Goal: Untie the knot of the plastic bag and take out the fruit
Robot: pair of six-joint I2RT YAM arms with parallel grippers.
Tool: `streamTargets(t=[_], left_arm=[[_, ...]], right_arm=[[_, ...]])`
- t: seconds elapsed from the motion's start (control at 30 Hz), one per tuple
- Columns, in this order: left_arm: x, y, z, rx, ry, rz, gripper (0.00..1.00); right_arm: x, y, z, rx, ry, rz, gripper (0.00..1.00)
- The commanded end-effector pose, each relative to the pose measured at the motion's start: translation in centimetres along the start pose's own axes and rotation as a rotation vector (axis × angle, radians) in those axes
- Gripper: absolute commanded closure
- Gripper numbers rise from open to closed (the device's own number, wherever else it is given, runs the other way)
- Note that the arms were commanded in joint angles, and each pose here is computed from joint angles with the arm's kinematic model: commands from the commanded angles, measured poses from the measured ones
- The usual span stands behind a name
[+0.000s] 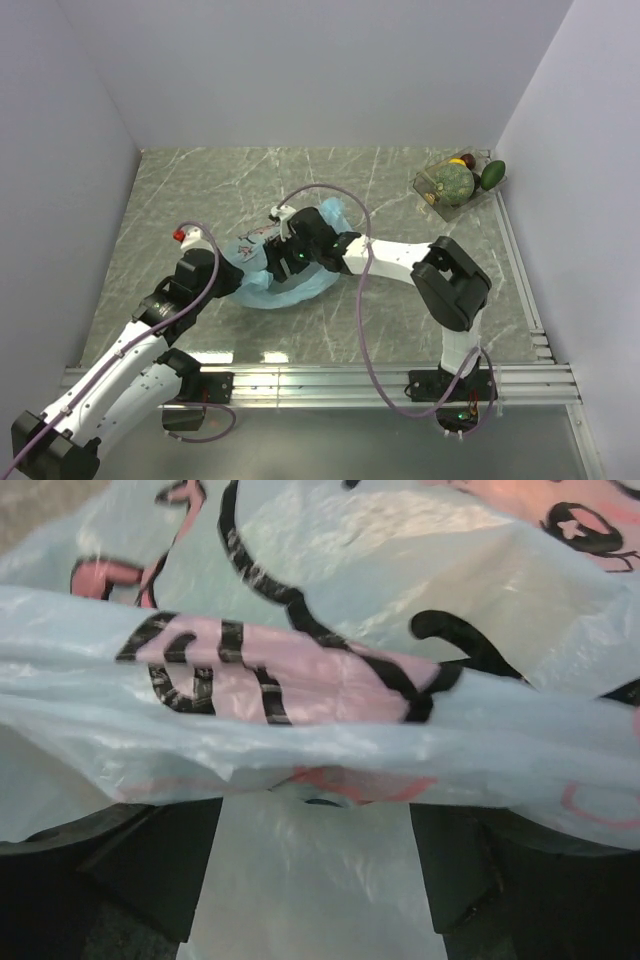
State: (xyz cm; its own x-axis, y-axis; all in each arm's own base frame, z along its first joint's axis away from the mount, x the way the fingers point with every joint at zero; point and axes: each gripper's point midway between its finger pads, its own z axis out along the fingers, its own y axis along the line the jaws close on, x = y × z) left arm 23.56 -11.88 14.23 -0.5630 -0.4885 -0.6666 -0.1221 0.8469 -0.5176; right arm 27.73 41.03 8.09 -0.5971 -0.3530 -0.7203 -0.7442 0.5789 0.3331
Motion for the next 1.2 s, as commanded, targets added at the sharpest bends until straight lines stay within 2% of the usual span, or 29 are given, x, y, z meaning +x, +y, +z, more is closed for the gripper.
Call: streamTargets(t=[0.0,0.27,0.43,0.73,0.77,0.83,0.87,0.93,1.0,1.17], left_arm=[[0.1,0.3,-0.1,-0.013,-0.003,-0.033,0.99],[0.6,0.3,0.3,-0.005,0.013,-0.032,0.99],[0.6,0.0,0.4,0.007,0.010,-0.036,0.99],[1.2,-0.5,0.9,0.046,0.028,-0.052,0.98],[1.1,-0.5,0.9,0.047,0.025,-0.051,0.96],[0.0,-1.1,0.5,0.049,-0.006,-0.056,0.73],[-0.8,-0.8,0.3,0.029,-0.038,-0.053,0.55],[-2.9,-1.7,-0.6,0.038,-0.094,-0.055,0.43],[-4.5,-2.0,-1.1,0.024,-0.141,-0.035,0.39],[-9.5,-2.6,-2.6,-0.020,-0.258,-0.028,0.40]], right_arm=[[-5.1,1.6,1.0,-0.033,-0.163,0.010,0.18],[-5.6,4.4,2.6,-0.182,-0.203,-0.014,0.13],[-4.4,6.0,4.2,-0.286,-0.133,-0.042,0.11],[-3.4,6.6,7.2,-0.355,-0.068,-0.009,0.11],[-3.3,6.5,7.3,-0.353,-0.067,-0.009,0.11],[-3.6,6.6,6.8,-0.345,-0.090,-0.021,0.11],[-3.6,6.5,6.3,-0.339,-0.094,-0.028,0.11],[-3.6,6.4,6.0,-0.328,-0.100,-0.032,0.11],[-3.8,6.3,5.6,-0.320,-0.109,-0.038,0.11],[-3.5,6.3,5.5,-0.323,-0.106,-0.038,0.11]])
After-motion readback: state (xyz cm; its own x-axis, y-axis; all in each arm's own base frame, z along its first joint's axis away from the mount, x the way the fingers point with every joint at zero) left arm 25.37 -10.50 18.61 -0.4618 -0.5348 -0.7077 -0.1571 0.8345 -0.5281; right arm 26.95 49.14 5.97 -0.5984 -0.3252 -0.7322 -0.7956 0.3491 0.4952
